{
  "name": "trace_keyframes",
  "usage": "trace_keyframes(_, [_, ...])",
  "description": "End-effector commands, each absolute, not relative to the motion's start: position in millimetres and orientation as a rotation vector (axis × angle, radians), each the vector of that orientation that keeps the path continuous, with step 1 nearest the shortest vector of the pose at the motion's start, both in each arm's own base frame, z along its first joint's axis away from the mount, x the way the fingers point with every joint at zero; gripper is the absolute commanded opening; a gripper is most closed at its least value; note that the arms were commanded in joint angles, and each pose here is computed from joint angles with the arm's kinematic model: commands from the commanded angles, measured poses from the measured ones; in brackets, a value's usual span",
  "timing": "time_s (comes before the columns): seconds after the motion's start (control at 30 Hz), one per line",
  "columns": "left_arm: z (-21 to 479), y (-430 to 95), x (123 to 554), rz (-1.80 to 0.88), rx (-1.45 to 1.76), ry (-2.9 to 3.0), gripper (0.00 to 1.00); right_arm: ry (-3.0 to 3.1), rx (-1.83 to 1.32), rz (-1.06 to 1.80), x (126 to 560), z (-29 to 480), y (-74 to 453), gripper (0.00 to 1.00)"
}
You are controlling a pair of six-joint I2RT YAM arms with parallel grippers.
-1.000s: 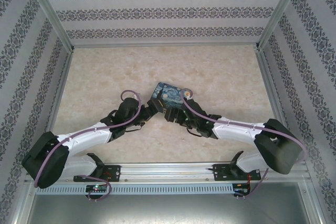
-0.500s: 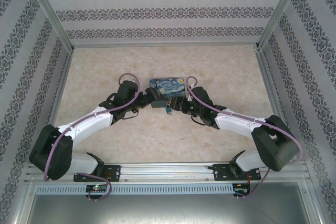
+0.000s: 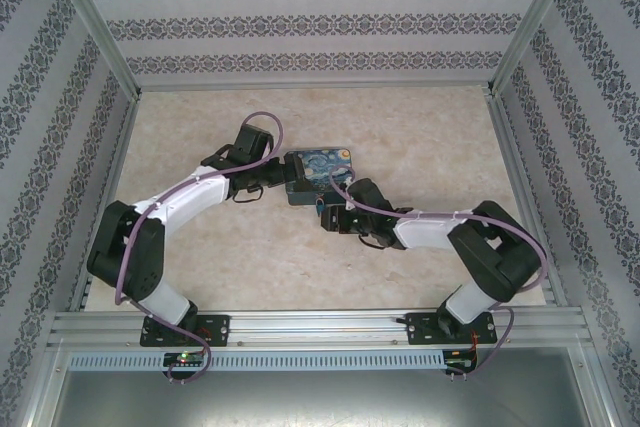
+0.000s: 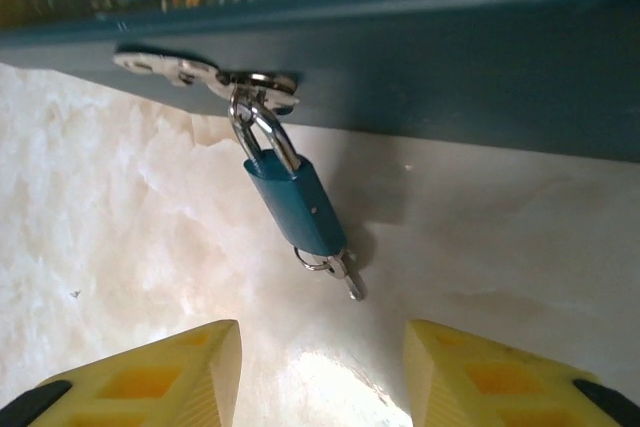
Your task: Unlock the padlock with the key
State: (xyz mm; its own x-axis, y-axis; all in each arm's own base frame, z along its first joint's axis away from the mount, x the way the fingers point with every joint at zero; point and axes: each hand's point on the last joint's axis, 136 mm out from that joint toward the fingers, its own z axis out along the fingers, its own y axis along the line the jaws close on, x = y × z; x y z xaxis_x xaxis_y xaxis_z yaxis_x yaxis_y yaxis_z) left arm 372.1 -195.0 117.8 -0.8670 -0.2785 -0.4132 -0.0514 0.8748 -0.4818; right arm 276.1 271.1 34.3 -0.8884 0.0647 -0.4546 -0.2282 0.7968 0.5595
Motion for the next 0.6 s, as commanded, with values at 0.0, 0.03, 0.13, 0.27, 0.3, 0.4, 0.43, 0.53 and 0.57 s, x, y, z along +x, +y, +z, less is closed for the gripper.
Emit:
trace_keyframes(0.0, [117, -190, 374, -0.630, -0.216, 2.590, 0.97, 2.457, -0.153, 0.888, 290, 45, 285, 0.46])
trace_keyframes(0.03, [117, -191, 374, -0.638, -0.214, 2.590, 0.97, 2.457, -0.145, 0.885, 292, 43, 285, 0.46])
trace_keyframes(0.13, [115, -193, 376, -0.653, -0.218, 2.596, 0.97, 2.456, -0.133, 0.876, 295, 40, 286, 0.46])
trace_keyframes(0.27, [112, -194, 379, -0.665, -0.218, 2.603, 0.97, 2.456, -0.112, 0.853, 300, 37, 283, 0.45])
trace_keyframes(0.3, [111, -194, 379, -0.667, -0.216, 2.606, 0.97, 2.455, -0.106, 0.849, 301, 36, 282, 0.45])
trace_keyframes(0.4, [110, -193, 381, -0.671, -0.220, 2.607, 0.97, 2.453, -0.089, 0.846, 304, 35, 282, 0.44])
trace_keyframes(0.43, [109, -192, 381, -0.673, -0.219, 2.609, 0.97, 2.453, -0.089, 0.848, 305, 34, 283, 0.44])
trace_keyframes(0.53, [107, -191, 382, -0.676, -0.222, 2.610, 0.97, 2.455, -0.088, 0.856, 308, 33, 286, 0.42])
trace_keyframes(0.57, [107, -191, 383, -0.676, -0.224, 2.610, 0.97, 2.457, -0.092, 0.861, 309, 32, 288, 0.41])
